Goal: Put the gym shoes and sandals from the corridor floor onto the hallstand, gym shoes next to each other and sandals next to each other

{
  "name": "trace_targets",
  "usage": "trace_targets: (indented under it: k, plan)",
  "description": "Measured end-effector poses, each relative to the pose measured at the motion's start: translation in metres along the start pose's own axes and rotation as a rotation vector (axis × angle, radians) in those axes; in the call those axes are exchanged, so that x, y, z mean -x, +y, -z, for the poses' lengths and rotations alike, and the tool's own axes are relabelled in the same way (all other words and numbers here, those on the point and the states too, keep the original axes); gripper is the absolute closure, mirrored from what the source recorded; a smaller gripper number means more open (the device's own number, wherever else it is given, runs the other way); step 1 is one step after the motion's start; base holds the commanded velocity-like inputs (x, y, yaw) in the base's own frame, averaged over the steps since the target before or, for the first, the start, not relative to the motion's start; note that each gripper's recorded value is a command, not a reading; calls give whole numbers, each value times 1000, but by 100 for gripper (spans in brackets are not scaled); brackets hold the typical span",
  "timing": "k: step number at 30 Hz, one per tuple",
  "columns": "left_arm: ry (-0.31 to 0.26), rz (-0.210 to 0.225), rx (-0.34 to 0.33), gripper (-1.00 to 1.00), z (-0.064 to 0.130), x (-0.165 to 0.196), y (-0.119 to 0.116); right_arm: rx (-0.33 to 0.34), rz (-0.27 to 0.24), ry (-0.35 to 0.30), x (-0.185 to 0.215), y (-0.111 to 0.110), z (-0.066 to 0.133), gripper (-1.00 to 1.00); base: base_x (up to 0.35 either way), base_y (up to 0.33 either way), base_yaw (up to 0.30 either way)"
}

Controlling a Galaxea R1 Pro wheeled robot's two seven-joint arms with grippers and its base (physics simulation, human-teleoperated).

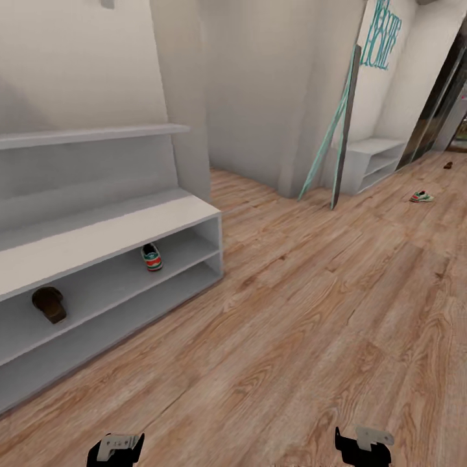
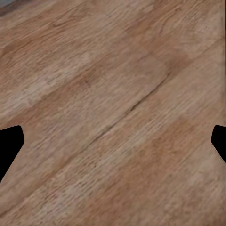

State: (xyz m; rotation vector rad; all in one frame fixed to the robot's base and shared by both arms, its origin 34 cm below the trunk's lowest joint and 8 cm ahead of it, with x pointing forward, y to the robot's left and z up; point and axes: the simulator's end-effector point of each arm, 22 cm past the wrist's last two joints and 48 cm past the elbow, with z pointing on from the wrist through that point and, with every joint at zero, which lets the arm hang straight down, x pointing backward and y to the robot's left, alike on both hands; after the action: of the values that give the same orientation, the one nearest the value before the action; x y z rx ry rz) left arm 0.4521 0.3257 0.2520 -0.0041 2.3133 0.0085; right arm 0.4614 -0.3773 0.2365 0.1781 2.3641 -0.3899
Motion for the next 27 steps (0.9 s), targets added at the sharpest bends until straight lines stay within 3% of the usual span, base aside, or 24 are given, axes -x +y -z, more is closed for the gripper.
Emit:
trace_targets:
  k: [7, 19, 27]
  plan:
    - [-4, -2, 48, -100, 0, 2, 11, 6, 1, -1, 1, 3, 1, -100, 0, 0, -300]
    - [-10, -6, 48, -100, 0, 4, 9, 11, 0, -4, 2, 6, 2, -100, 11, 0, -300]
    - [-11, -5, 49, -100, 1, 5, 9, 10, -1, -6, 3, 6, 2, -100, 255, 0, -300]
